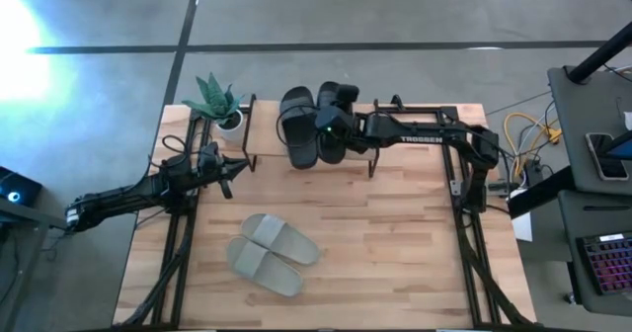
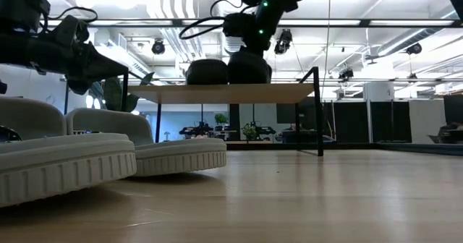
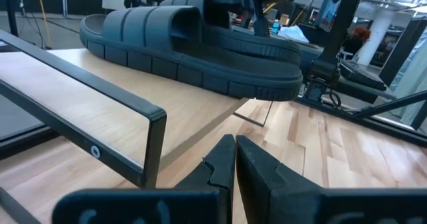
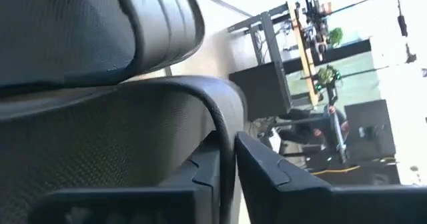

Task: Pick and place slides into the shelf
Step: Put the black slipper on the shelf

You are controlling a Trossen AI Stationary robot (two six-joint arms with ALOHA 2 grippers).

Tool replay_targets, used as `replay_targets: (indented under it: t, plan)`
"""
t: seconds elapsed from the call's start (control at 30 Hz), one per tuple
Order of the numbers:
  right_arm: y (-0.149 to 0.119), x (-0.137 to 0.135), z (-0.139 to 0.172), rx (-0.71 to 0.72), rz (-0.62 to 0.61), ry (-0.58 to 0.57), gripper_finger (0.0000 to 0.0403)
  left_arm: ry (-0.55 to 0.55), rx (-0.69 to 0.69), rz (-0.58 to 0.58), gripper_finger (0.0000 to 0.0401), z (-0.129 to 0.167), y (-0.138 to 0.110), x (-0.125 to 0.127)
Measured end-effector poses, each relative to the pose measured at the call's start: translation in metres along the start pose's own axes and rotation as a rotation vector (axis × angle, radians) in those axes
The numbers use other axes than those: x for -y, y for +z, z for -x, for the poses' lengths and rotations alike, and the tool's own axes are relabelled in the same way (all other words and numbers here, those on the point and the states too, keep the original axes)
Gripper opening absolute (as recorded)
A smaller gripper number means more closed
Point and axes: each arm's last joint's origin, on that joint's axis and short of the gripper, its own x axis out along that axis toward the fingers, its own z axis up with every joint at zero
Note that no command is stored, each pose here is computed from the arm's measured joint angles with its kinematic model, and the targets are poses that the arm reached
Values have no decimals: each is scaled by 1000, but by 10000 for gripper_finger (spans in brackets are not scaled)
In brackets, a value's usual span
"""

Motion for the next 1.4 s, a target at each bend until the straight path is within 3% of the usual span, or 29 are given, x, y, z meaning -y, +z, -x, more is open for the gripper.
replay_targets:
  t: [0.3,0.57,0.87,0.97,1.13,1.4]
  plan:
    - [-7,-6,2,-45,9,63,84,0,0,0,0,0,0,0]
    - [-6,0,14,-83,89,-2,85,0,0,0,0,0,0,0]
    - [-8,15,47,-114,-35,36,90,0,0,0,0,0,0,0]
    - [-4,19,58,-92,-87,94,88,0,0,0,0,0,0,0]
    - [3,24,54,-45,-125,98,90,0,0,0,0,0,0,0]
    - [-4,21,35,-90,-74,102,85,0,-1,0,0,0,0,0]
